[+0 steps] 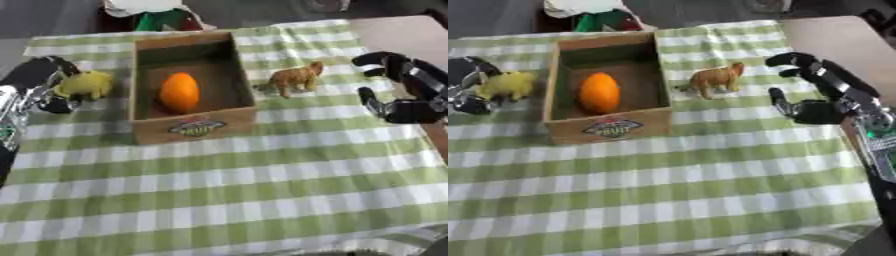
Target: Pick up objects on the table and place them in the box.
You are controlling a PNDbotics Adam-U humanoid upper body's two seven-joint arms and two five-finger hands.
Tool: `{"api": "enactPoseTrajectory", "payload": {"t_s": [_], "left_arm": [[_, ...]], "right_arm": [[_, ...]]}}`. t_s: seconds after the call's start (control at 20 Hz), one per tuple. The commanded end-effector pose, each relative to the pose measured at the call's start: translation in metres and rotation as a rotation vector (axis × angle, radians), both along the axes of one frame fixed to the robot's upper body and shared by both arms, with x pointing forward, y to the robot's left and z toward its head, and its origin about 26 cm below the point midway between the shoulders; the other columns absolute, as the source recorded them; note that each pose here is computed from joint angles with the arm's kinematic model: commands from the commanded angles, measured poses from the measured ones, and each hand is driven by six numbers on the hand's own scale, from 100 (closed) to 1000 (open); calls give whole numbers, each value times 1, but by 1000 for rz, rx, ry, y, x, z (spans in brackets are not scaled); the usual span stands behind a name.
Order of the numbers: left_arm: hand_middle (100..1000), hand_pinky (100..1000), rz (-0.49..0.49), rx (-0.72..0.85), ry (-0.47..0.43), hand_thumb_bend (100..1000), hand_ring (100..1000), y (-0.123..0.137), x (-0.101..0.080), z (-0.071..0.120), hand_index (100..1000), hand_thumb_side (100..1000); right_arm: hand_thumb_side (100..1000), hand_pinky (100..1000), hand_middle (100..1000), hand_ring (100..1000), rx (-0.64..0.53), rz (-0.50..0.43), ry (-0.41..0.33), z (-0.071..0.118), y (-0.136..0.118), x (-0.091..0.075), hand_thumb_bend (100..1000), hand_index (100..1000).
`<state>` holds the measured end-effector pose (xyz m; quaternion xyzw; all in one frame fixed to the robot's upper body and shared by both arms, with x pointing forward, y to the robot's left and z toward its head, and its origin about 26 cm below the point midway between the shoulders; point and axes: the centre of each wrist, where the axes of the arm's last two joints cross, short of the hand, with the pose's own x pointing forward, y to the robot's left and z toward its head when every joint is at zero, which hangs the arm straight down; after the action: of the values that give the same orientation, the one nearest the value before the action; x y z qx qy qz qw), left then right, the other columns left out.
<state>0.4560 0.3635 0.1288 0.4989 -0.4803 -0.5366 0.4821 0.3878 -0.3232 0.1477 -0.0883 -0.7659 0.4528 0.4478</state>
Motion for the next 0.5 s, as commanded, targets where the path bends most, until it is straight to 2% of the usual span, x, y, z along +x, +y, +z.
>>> {"api": "enactPoseTrajectory", "payload": {"t_s": [0.05,0.2,0.25,0.5], "left_arm": [[542,686,13,15,-31,127,522,6,1,10,678,100],[542,686,14,15,-32,127,522,6,1,9,678,100],[345,623,18,11,-49,100,396,7,2,14,465,107],[315,625,44,-72,-211,100,375,3,0,38,428,109]], "right_arm": [[214,880,865,1000,-16,-1,-30,13,-5,1,100,869],[214,880,865,1000,-16,-1,-30,13,-5,1,100,869],[214,880,864,1000,-15,-3,-28,12,-5,1,100,869],[214,880,864,999,-13,-8,-29,12,-6,1,100,870]]}}
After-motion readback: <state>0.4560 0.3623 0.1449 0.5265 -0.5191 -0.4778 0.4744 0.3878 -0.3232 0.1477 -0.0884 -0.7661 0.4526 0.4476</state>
